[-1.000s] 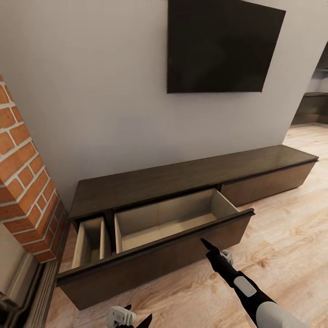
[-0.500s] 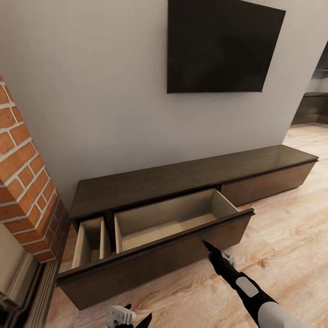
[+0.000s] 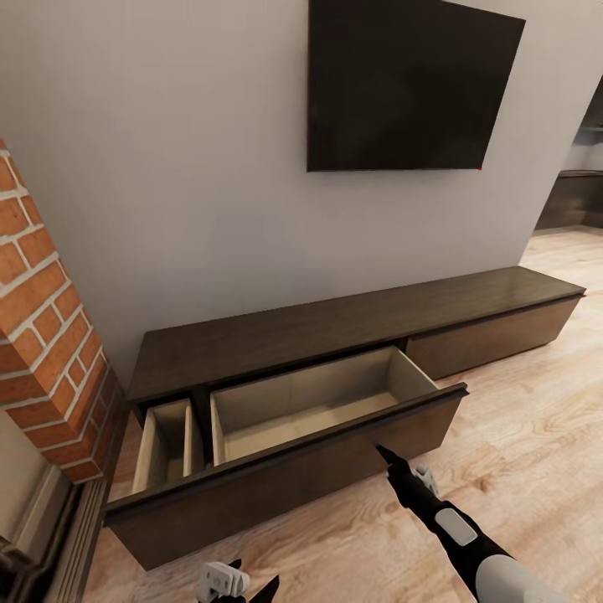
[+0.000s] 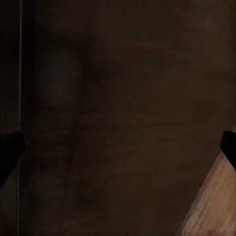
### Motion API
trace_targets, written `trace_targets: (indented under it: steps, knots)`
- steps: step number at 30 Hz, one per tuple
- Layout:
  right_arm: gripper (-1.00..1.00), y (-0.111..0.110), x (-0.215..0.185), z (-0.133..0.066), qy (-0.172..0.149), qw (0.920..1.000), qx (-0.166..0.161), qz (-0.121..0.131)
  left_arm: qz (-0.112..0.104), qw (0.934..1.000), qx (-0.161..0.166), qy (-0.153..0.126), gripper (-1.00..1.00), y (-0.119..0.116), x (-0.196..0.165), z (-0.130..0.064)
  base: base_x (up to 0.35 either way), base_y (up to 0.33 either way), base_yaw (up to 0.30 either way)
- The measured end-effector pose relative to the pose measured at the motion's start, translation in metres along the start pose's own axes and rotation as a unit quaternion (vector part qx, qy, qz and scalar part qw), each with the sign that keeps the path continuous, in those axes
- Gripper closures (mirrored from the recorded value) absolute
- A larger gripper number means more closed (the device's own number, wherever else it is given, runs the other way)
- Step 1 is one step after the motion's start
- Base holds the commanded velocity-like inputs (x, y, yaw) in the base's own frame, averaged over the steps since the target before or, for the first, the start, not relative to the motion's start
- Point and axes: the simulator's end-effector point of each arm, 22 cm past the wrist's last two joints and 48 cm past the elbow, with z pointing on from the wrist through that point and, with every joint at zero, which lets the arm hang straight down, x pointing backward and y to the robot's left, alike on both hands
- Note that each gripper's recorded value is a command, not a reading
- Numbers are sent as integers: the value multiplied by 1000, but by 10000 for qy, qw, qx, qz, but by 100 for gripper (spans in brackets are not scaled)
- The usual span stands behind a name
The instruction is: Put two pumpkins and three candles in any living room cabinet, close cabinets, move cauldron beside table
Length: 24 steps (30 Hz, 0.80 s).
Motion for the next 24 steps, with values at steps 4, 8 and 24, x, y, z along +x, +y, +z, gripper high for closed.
trace_targets:
  steps: [4,8,24]
  knots:
    - [-100,-1,-1,0,-7,10000,8,-4,1,10000,1,1,-100,0,0,0,0,0,0]
    - [-100,-2,-5,-2,-24,10000,23,-15,9,10000,-9,9,-100,1,1,0,0,0,0]
    - [-100,-1,1,-3,187,9998,-21,119,-22,10000,-3,28,-100,0,0,0,0,0,0]
